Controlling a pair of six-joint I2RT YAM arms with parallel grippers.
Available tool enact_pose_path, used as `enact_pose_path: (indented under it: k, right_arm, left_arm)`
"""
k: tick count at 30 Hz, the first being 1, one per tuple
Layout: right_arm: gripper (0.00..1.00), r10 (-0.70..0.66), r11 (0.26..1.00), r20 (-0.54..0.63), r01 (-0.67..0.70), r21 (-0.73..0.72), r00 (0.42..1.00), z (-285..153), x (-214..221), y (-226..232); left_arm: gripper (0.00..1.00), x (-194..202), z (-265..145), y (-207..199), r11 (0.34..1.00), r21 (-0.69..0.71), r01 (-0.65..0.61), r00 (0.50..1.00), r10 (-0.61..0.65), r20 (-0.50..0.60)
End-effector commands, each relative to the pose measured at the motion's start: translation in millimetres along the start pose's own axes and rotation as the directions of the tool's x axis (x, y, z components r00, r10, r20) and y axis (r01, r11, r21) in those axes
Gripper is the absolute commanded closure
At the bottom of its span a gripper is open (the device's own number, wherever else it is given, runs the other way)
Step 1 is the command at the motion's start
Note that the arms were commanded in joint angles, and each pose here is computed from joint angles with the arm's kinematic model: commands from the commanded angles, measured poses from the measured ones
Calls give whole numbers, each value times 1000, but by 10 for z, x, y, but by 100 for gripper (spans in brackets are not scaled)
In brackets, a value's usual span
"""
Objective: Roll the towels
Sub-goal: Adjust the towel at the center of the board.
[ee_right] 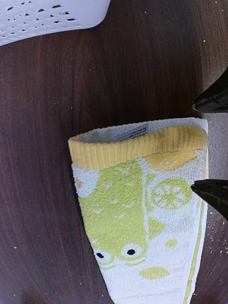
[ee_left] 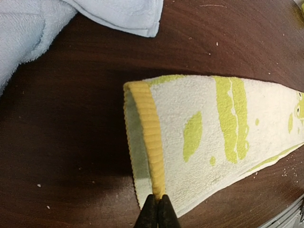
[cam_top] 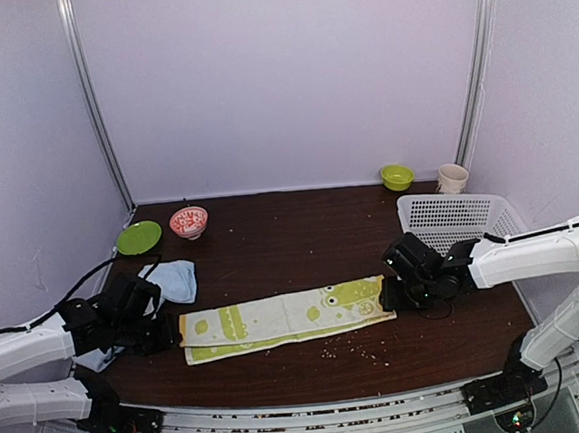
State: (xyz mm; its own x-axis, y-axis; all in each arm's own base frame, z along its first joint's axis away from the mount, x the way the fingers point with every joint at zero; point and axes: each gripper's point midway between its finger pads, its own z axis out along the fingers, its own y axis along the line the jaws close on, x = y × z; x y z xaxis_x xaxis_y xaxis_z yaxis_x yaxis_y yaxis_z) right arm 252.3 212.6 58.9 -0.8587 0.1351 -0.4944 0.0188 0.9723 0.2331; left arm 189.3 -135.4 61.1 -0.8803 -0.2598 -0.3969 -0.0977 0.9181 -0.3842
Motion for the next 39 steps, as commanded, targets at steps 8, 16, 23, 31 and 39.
enact_pose_path:
  k: [8, 16, 23, 31, 39]
  right_arm:
    - [60, 43, 998, -53, -41, 40, 998, 234, 182, -151]
    - [73, 44, 999, -70, -42, 32, 997, 291, 231, -134]
    - [84, 42, 999, -71, -40, 26, 997, 286, 230, -126]
    - [99, 38, 999, -53, -37, 30, 998, 227, 182, -138]
    - [100, 13, 1000, 3, -13, 28, 1000, -31, -22, -111]
  left_arm:
    - [100, -19, 21, -47, 1000, 27, 9, 1000, -9, 5]
    - [100, -26, 24, -59, 1000, 29, 6, 1000, -6, 3]
    - [100, -24, 34, -65, 1000, 31, 6, 1000, -6, 1]
    - [100, -31, 26, -78, 999, 34, 5, 1000, -5, 2]
    - [100, -112, -100, -195, 997, 70, -9, 1000, 8, 16]
